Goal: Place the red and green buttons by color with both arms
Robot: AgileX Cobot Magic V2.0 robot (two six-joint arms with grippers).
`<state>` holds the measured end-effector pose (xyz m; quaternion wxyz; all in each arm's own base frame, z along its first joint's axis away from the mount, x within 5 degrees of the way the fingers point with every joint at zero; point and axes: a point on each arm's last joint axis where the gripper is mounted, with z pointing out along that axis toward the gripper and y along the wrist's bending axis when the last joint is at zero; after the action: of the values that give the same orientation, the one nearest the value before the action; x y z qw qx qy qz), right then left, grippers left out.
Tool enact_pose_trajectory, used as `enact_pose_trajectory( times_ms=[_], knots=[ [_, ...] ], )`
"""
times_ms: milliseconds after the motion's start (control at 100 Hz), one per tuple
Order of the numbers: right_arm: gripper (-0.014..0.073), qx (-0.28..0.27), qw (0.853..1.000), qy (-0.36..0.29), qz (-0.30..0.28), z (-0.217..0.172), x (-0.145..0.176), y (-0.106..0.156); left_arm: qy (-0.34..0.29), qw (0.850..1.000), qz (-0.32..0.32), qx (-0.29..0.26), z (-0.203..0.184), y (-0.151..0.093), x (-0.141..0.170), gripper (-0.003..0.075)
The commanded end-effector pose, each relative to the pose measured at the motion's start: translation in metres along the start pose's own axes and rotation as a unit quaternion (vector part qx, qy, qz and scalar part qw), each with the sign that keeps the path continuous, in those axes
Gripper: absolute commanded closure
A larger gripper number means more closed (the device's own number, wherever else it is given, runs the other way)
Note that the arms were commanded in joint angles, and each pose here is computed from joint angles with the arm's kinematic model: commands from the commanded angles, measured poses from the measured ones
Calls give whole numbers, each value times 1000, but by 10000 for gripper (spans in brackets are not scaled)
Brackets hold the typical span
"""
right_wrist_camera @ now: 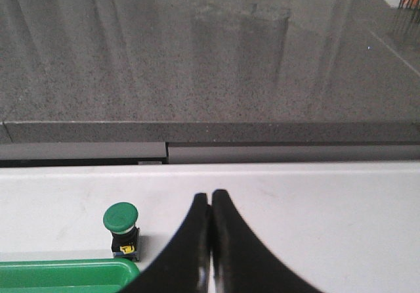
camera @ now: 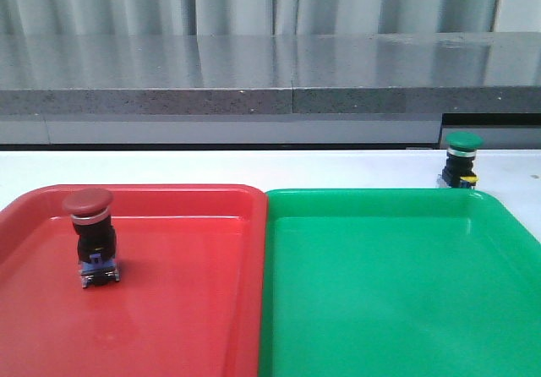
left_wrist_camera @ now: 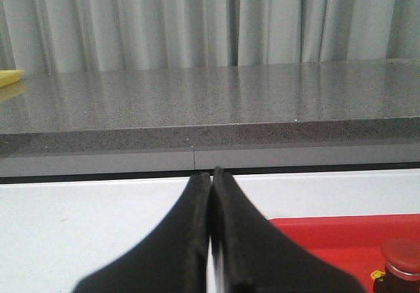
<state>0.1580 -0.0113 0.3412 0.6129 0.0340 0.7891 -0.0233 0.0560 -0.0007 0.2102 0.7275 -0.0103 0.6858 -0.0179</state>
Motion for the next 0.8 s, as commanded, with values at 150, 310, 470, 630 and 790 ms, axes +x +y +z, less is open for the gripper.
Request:
enact_pose_trajectory(
  times_ms=[150,310,470,630,790],
  knots=[
    [625,-7,997,76,6,50,-33,6,-48,999,-4,-2,-3,1,-5,741],
    [389,-18,986,165,4,87,-38,16,-48,999,-4,-2,-3,1,-5,741],
    [-5,-35,972,231,0,123,-37,31,-48,999,-4,-2,-3,1,-5,741],
    [-52,-54,956,289,9,157,-35,48,-48,999,-4,-2,-3,1,-5,741],
    [-53,-59,942,331,14,193,-34,58,-48,999,-4,-2,-3,1,-5,741]
  ],
)
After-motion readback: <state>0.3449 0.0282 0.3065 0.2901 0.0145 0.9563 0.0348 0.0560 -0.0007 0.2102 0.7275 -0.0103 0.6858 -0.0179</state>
